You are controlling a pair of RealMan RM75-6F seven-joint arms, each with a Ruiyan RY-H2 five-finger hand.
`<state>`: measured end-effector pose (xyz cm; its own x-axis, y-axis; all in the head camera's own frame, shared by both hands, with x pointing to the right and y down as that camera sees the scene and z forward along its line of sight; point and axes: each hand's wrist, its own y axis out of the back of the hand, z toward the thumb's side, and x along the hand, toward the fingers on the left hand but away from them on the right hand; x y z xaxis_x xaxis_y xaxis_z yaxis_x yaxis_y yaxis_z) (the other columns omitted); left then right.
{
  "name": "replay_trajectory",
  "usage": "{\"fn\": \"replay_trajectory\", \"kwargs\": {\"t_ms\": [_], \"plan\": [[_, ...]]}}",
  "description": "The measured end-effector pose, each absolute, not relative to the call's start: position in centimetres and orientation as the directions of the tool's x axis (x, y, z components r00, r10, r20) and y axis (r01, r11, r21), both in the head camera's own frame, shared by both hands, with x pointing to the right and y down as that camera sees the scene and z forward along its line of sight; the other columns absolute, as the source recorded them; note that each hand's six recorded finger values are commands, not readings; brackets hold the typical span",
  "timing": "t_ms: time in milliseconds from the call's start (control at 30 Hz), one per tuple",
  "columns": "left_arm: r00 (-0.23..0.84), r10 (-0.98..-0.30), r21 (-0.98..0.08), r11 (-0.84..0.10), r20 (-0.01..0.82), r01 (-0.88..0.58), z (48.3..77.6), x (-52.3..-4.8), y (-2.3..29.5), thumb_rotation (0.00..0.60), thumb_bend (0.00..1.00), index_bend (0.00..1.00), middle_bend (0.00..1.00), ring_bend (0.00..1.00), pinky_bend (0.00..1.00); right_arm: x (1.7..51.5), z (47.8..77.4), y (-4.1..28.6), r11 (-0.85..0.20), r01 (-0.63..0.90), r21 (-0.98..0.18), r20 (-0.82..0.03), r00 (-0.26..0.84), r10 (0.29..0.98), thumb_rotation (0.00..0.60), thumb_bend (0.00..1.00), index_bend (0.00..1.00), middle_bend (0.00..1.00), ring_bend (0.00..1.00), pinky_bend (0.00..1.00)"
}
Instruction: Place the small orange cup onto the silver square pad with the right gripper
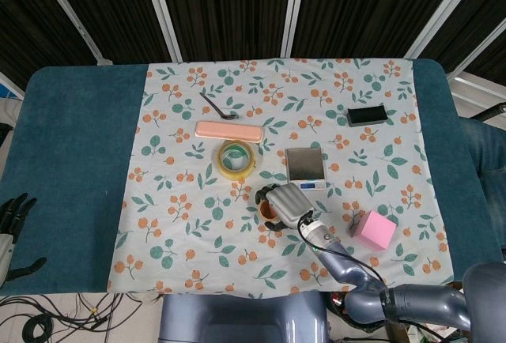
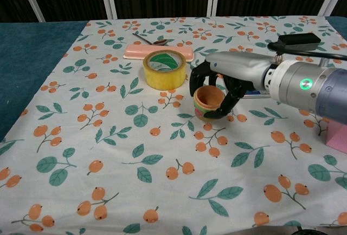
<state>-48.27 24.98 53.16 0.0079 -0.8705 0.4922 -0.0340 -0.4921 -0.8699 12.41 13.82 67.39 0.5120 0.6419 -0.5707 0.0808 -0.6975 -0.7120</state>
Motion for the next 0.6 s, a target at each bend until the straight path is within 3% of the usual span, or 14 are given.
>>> {"fn": "replay_trajectory", "kwargs": {"t_ms": [233, 600], "plan": [[0.007, -0.87, -0.869, -0.494, 0.494, -0.033, 53.2, -48.3, 25.0, 0.6, 0.13, 0.04, 0.0, 0.0, 0.27, 15.8, 67.0, 10.1, -0.658, 0.132, -0.742, -0.562, 0.414, 0.717, 0.6, 0.51, 0.44, 0.49, 0.59, 0.63], [0.003, -0.87, -0.869, -0.493, 0.493, -0.034, 53.2, -48.3, 24.9, 0.6, 0.13, 0.04, 0.0, 0.0, 0.27, 19.0, 69.3, 6.5, -0.653, 0.128, -0.746, -0.598, 0.304, 0.742, 0.6, 0.51, 0.44, 0.49, 0.59, 0.62]]}}
